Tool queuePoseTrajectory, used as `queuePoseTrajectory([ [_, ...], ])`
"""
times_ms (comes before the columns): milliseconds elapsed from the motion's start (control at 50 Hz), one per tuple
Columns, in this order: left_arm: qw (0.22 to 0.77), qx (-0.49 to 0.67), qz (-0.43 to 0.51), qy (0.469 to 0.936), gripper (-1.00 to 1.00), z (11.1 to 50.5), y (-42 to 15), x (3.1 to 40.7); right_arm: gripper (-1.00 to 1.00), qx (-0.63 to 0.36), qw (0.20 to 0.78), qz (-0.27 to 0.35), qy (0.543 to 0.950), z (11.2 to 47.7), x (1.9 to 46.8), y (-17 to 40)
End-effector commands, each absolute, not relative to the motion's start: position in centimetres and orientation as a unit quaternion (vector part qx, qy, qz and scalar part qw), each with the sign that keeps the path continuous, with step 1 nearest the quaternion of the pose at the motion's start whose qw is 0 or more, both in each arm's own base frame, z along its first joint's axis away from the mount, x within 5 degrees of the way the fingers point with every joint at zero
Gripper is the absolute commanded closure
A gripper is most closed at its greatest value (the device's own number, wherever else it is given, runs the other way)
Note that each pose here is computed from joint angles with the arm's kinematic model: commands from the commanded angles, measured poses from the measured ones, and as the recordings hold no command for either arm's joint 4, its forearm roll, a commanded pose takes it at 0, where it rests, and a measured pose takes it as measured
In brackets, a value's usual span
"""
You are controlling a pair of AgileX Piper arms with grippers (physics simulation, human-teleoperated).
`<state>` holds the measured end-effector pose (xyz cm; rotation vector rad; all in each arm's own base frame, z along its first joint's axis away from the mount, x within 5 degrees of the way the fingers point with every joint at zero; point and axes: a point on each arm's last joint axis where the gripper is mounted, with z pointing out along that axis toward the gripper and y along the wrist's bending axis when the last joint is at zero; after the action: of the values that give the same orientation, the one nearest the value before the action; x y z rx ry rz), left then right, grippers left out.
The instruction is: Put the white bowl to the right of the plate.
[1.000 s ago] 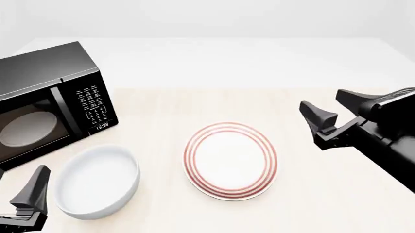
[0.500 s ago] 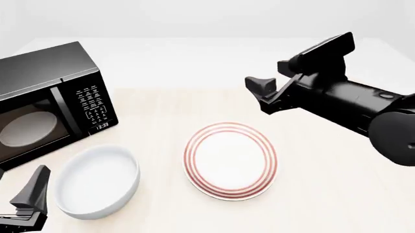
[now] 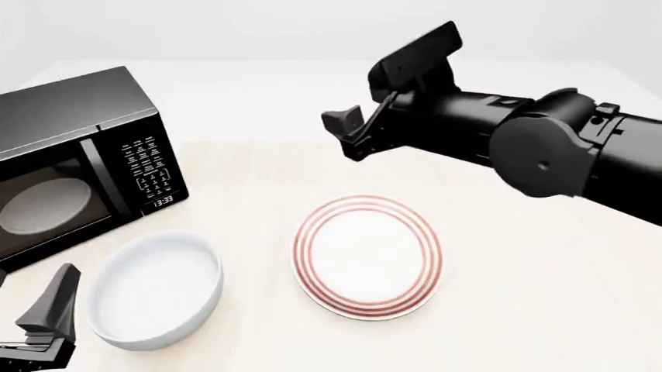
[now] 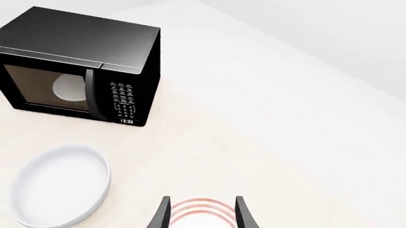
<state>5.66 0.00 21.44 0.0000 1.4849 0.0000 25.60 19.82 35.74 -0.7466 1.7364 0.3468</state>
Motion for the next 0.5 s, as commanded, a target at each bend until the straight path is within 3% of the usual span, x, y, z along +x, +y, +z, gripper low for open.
queuePoseTrajectory([
  [20, 0.737, 0.0, 0.0, 0.676, -1.0, 21.4, 0.0, 5.7, -1.0, -0.344, 0.559, 0.158, 0.738, 35.6, 26.5, 22.9],
  [500, 0.737, 0.0, 0.0, 0.676, -1.0, 21.4, 0.0, 5.7, -1.0, -0.393, 0.518, 0.173, 0.74, 33.3, 27.7, 29.1],
])
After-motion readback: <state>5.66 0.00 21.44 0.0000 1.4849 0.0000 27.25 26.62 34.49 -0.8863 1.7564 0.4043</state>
